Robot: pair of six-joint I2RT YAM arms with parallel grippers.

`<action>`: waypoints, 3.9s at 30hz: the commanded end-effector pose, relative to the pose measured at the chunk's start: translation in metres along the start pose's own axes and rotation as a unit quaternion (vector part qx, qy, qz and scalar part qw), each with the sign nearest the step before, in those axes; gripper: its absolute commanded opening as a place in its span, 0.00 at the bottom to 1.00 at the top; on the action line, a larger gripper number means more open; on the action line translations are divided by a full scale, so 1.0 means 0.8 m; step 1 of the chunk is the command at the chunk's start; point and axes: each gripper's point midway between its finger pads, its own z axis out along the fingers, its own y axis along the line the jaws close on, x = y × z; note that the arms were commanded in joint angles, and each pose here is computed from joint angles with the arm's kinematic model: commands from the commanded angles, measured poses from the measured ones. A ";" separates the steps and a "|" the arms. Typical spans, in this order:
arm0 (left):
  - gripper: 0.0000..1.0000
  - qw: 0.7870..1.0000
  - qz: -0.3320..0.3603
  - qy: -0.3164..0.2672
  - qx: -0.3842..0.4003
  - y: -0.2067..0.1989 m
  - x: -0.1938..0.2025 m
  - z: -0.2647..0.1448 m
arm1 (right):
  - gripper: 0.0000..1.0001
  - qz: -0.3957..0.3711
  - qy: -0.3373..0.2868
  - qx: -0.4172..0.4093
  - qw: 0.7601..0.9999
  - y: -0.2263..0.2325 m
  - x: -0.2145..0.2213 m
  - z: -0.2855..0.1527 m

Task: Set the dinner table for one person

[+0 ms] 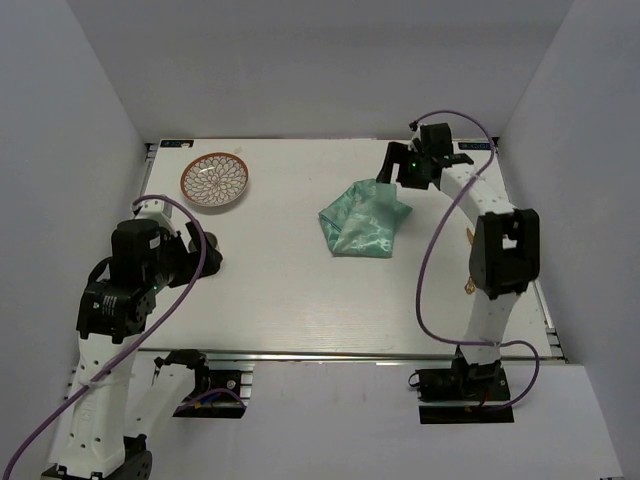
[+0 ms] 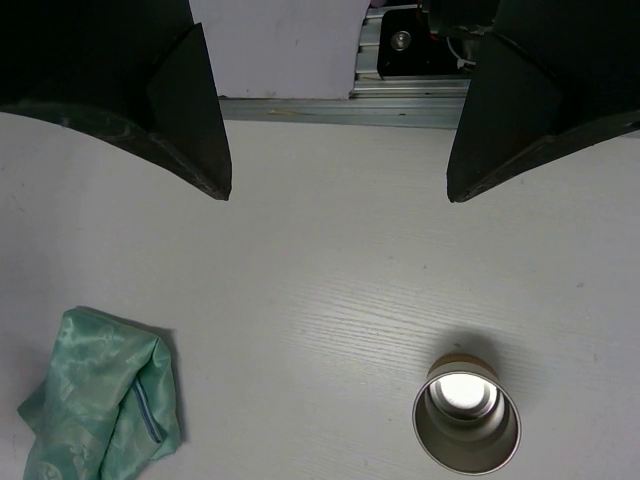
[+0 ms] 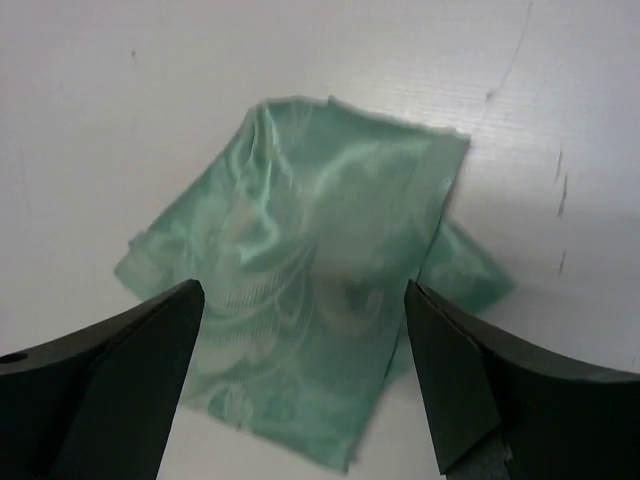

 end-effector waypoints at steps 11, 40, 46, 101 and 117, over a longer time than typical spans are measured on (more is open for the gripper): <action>0.98 0.998 0.024 0.038 0.042 -0.011 0.027 0.009 | 0.84 -0.015 0.014 -0.065 0.998 -0.047 -0.059 0.119; 0.98 0.998 0.023 0.046 0.043 -0.012 0.029 0.010 | 0.00 0.045 0.014 -0.170 0.984 -0.018 -0.035 0.081; 0.98 0.997 0.021 0.044 0.055 -0.020 0.023 0.014 | 0.00 -0.003 -0.061 -0.241 0.969 0.065 -0.091 0.001; 0.98 0.977 -0.076 0.147 0.131 -0.043 0.107 0.114 | 0.89 -0.180 -0.077 -0.163 0.967 0.152 0.121 -0.151; 0.98 0.973 -0.084 0.166 0.136 -0.044 0.119 0.123 | 0.69 -0.223 -0.040 -0.170 0.959 0.193 0.106 -0.100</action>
